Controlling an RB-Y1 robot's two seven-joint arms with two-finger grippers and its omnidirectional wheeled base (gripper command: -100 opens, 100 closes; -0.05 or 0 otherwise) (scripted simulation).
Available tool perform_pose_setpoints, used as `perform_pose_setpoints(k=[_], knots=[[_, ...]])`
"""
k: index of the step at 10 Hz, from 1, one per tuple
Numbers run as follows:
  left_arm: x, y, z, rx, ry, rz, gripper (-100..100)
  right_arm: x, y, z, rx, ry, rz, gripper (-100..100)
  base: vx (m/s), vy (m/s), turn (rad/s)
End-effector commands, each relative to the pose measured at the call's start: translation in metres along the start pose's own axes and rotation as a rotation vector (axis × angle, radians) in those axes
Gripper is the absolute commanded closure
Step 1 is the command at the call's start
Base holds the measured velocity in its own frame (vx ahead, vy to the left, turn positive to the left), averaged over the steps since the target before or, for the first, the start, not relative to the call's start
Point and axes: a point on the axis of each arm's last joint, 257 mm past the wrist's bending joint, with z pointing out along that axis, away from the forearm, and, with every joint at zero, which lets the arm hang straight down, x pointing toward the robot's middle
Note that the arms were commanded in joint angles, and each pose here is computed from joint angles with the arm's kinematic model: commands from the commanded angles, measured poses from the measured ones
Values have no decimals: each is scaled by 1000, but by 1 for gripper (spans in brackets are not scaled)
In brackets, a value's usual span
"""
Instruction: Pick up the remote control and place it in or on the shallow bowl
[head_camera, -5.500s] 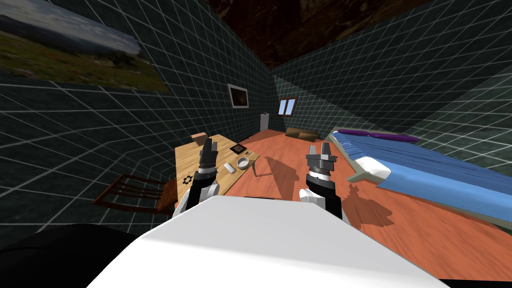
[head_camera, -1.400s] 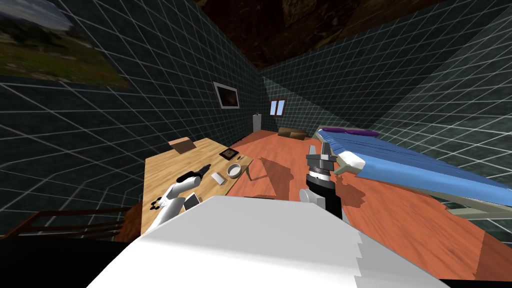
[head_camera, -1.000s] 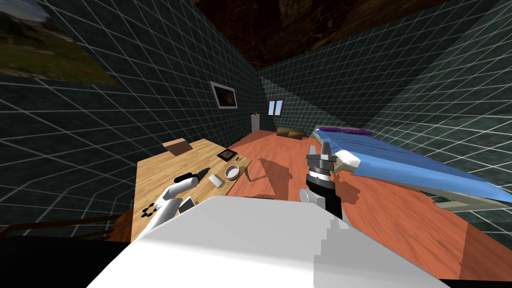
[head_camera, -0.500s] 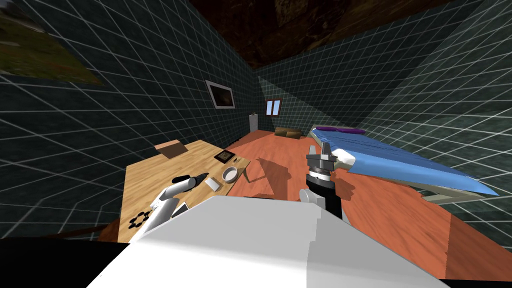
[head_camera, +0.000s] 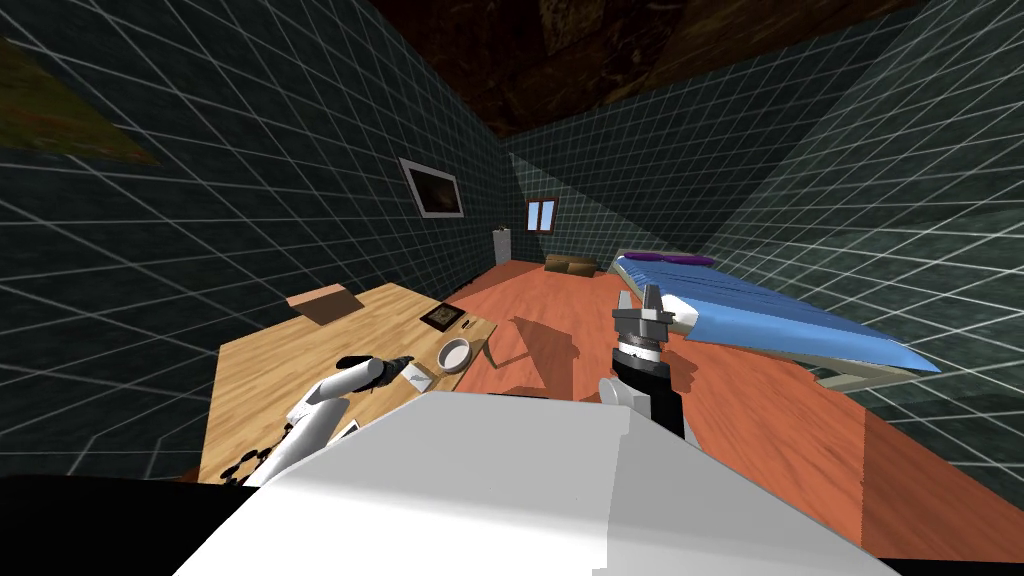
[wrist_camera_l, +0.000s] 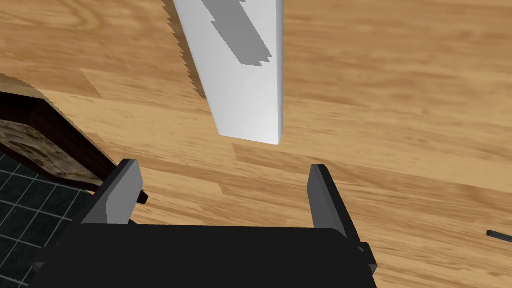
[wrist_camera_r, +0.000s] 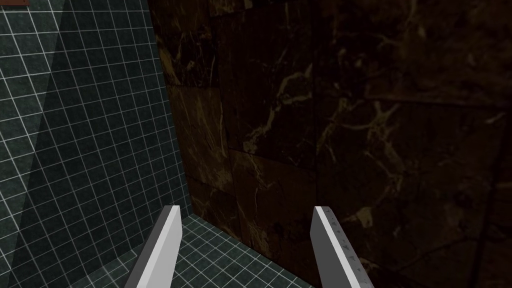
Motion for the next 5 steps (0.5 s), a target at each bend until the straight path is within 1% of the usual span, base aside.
perform_pose_setpoints(k=[1, 2, 3, 4, 5], knots=[[12, 19, 2, -42, 65, 4, -100, 0, 0, 0, 0, 0, 0, 0, 47, -13, -107], [16, 21, 2, -49, 79, 4, -100, 0, 0, 0, 0, 0, 0, 0, 40, -1, -56], [22, 36, 2, -74, 119, 6, -100, 0, 0, 0, 0, 0, 0, 0, 44, 0, -104], [26, 38, 1, -83, 137, 6, -100, 0, 0, 0, 0, 0, 0, 0, 38, 2, -54], [33, 51, 0, -107, 178, 6, -100, 0, 0, 0, 0, 0, 0, 0, 47, -7, -90]])
